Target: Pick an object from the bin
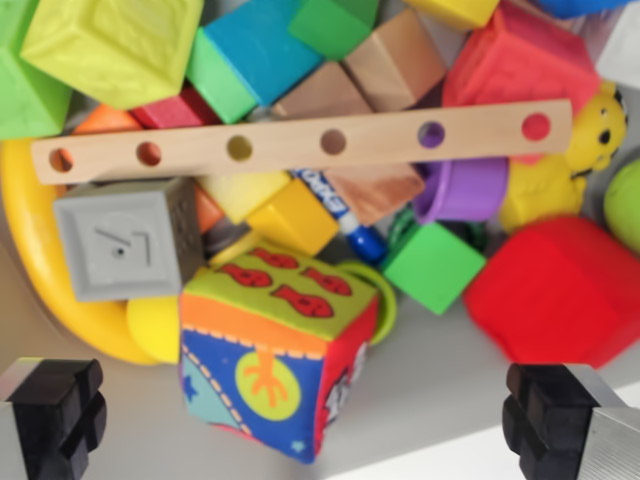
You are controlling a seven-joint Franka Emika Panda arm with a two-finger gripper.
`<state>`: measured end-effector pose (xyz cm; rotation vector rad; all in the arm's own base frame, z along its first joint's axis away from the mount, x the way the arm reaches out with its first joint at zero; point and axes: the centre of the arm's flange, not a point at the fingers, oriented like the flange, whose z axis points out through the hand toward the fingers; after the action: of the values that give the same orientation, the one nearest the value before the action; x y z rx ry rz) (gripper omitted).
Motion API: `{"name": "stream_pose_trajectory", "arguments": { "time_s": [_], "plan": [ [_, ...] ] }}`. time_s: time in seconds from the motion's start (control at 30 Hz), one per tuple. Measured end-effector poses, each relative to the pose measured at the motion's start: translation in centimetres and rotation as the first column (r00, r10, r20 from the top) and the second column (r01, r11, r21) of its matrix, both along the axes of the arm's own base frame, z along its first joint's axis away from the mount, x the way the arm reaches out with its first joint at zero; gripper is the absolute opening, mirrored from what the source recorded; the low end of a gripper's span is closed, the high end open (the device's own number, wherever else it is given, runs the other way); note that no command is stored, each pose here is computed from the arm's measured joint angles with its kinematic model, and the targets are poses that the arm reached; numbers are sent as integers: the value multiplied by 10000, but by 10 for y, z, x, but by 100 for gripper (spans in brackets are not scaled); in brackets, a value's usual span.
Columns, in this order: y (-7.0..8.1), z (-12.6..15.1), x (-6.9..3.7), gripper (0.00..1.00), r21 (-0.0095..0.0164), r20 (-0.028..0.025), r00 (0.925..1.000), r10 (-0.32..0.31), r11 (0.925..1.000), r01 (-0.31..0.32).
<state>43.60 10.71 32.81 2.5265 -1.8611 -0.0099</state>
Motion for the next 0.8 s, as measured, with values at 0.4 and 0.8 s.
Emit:
{"name": "stream_pose_trajectory", "arguments": {
  "time_s": [0.4,0.8],
  "plan": [
    [31,-21,-33,100,-23,10,9950,-1003,9950,1003],
    [58,-45,-61,100,-9,62,9844,-1756,9845,1756]
  ]
}}
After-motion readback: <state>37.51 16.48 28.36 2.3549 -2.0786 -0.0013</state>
